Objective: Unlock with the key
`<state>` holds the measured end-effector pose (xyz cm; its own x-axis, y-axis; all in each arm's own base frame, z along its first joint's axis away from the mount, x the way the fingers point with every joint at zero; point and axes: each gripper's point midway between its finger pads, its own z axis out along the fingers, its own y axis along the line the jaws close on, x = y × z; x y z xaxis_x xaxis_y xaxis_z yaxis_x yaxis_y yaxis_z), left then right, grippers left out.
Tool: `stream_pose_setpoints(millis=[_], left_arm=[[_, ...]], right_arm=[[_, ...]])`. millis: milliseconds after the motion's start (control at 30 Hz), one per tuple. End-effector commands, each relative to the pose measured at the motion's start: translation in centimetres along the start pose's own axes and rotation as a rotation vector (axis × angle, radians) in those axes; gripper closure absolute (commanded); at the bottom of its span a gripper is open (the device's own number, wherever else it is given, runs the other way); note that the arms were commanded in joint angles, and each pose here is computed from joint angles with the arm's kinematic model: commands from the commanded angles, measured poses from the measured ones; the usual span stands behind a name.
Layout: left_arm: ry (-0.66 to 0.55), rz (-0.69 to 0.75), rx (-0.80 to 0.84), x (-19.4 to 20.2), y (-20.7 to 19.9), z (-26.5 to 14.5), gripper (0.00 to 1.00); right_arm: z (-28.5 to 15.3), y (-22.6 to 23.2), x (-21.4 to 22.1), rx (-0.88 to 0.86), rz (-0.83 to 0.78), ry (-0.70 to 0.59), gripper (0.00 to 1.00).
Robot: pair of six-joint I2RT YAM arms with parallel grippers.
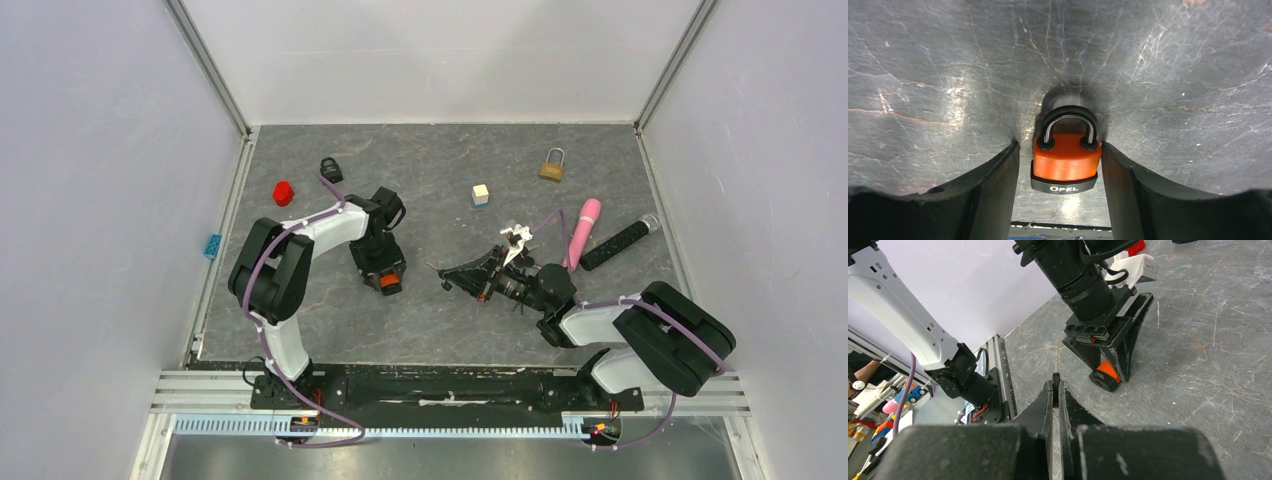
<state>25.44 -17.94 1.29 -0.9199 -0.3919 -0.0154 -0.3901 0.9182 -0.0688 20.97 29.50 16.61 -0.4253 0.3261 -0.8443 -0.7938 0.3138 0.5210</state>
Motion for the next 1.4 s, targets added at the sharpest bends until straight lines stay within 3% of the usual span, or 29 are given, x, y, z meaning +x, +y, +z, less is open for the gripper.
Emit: stream_pose_setpoints(millis=[0,267,333,467,633,967,1367], left_arm=[[-0.086,0.034,-0.023,-2.2,-0.3,0.4,0.34],[-0.090,0.041,-0.022,-2.3,-0.4,0.7,0.39],[-0.082,0.041,-0.022,-2.0,-0.4,0.8,0.48],[-0.091,0.057,-0.027,-1.4,-0.9,-0.3,0.77],[-0.234,0.111,-0.078,-2.2,-1.6,-4.5,0.98],[-0.649,0.298,-0.442,-4.8,-0.8,-12.9,0.98],[-0.740,0.277,-0.398,-5.4,-1.8,-15.9,0.98]], right_arm=[[0.0,0.6,-0.6,-0.032,-0.014,-0.026,1.00],[0.0,0.6,-0.5,-0.035,-0.009,-0.024,1.00],[0.0,0.5,-0.4,-0.032,-0.007,-0.022,1.00],[0.0,0.5,-0.3,-0.030,-0.005,-0.019,1.00],[0.0,0.4,-0.3,-0.029,-0.001,-0.020,1.00],[-0.4,0.4,-0.2,-0.011,0.017,-0.026,1.00],[-1.1,-0.3,0.7,0.081,-0.035,0.017,1.00]])
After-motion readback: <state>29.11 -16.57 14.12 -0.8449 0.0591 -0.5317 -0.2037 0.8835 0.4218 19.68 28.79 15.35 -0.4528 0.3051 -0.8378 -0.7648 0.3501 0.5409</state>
